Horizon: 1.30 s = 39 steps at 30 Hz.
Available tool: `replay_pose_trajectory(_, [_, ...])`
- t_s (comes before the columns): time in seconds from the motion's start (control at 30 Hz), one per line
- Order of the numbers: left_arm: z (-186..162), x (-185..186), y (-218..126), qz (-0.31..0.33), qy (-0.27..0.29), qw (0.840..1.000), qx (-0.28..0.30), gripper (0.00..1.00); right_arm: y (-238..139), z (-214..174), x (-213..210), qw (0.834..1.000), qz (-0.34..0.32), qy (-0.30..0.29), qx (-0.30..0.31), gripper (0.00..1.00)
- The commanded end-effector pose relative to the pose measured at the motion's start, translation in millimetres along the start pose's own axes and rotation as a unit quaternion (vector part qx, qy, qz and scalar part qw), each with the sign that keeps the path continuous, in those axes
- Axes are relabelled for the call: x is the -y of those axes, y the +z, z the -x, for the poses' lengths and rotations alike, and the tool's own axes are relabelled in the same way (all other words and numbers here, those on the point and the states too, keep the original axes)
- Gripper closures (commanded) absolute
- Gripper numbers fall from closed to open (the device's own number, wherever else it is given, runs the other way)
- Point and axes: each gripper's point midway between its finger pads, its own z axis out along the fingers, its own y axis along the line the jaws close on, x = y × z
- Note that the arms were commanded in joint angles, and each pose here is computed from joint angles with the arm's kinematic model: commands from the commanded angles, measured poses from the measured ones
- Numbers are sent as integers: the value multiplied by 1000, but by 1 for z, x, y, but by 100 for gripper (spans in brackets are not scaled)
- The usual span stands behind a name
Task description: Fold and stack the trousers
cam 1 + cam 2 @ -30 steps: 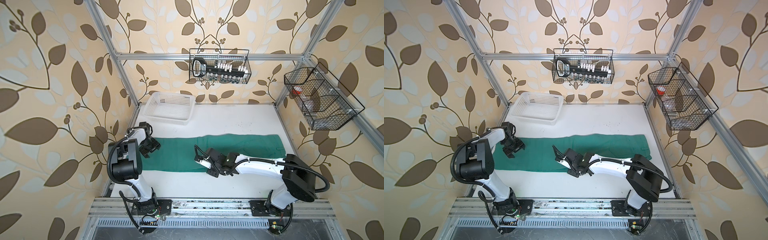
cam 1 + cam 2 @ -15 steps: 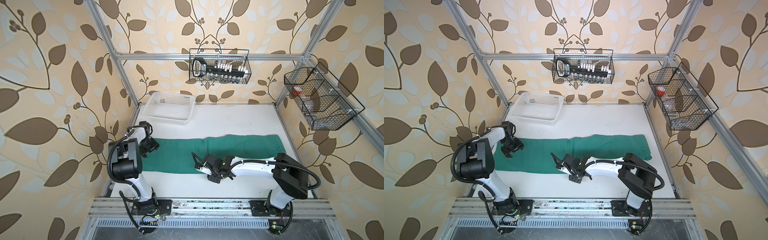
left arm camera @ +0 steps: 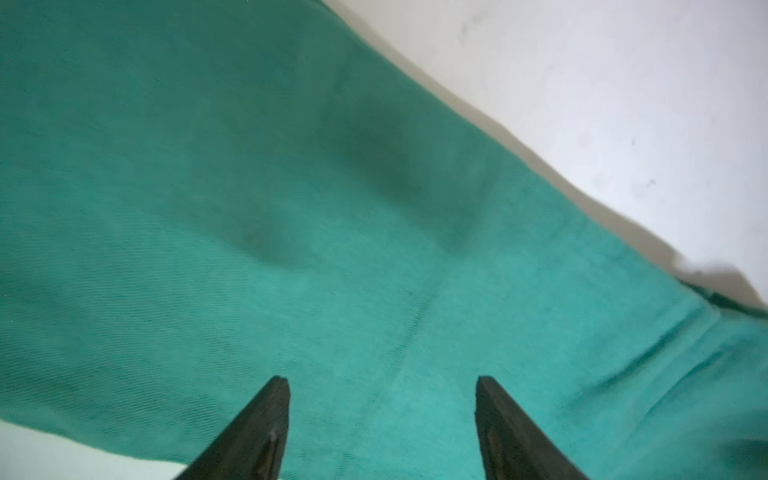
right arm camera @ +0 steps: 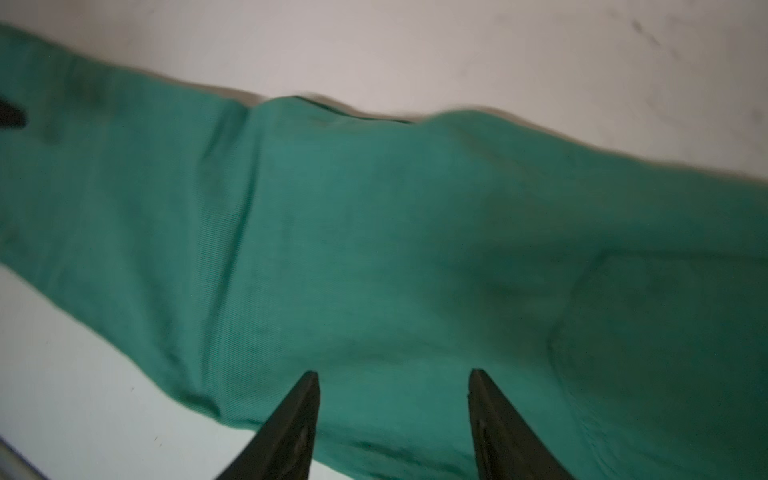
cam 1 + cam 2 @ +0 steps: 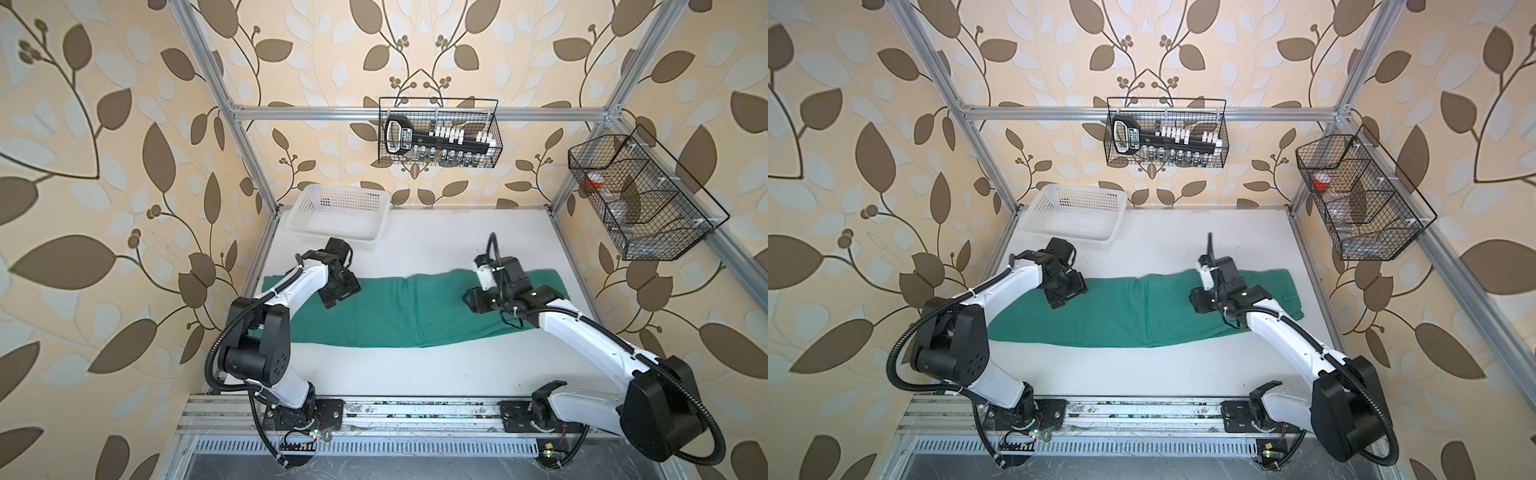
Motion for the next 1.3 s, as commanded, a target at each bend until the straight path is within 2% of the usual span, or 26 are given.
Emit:
replay_pose_trajectory(0.0, [-11, 2, 16, 5, -21, 1000, -14, 29, -8, -25, 50, 985, -32, 168, -20, 42])
replay_pose_trajectory(0.07, [-16, -4, 24, 20, -18, 999, -21, 29, -15, -29, 86, 970, -66, 236, 1, 42])
replay_pose_trajectory(0.13, [-18, -12, 32, 32, -18, 999, -22, 29, -18, -34, 107, 956, -93, 277, 15, 42])
replay_pose_trajectory(0.27, [-22, -29, 48, 73, -16, 997, -27, 29, -2, -46, 121, 939, -85, 332, 6, 43])
replay_pose_trajectory(0.43, [-26, -46, 55, 102, -23, 994, -29, 29, 12, -81, 138, 920, -128, 368, -35, 45])
replay_pose_trajectory(0.6, [-26, -71, 56, 121, -46, 991, -30, 30, 8, -103, 167, 895, -203, 397, -32, 43])
replay_pose_trajectory(0.73, [-20, -82, 53, 127, -52, 990, -26, 30, 21, -89, 172, 901, -178, 396, -24, 42])
replay_pose_trajectory(0.9, [-15, -88, 52, 134, -46, 990, -26, 30, 15, -57, 190, 911, -200, 361, 1, 39])
replay_pose_trajectory(1.0, [-14, -90, 53, 130, -49, 990, -29, 30, -1, -42, 196, 911, -220, 347, 24, 37])
replay_pose_trajectory(1.1, [-12, -85, 53, 121, -46, 991, -31, 30, -13, -25, 194, 922, -226, 311, 38, 35])
replay_pose_trajectory(1.2, [-8, -83, 47, 120, -42, 992, -25, 29, -23, -12, 194, 932, -243, 267, 46, 25])
replay_pose_trajectory(1.27, [-5, -81, 43, 118, -41, 992, -18, 29, -29, -1, 197, 934, -256, 242, 52, 24])
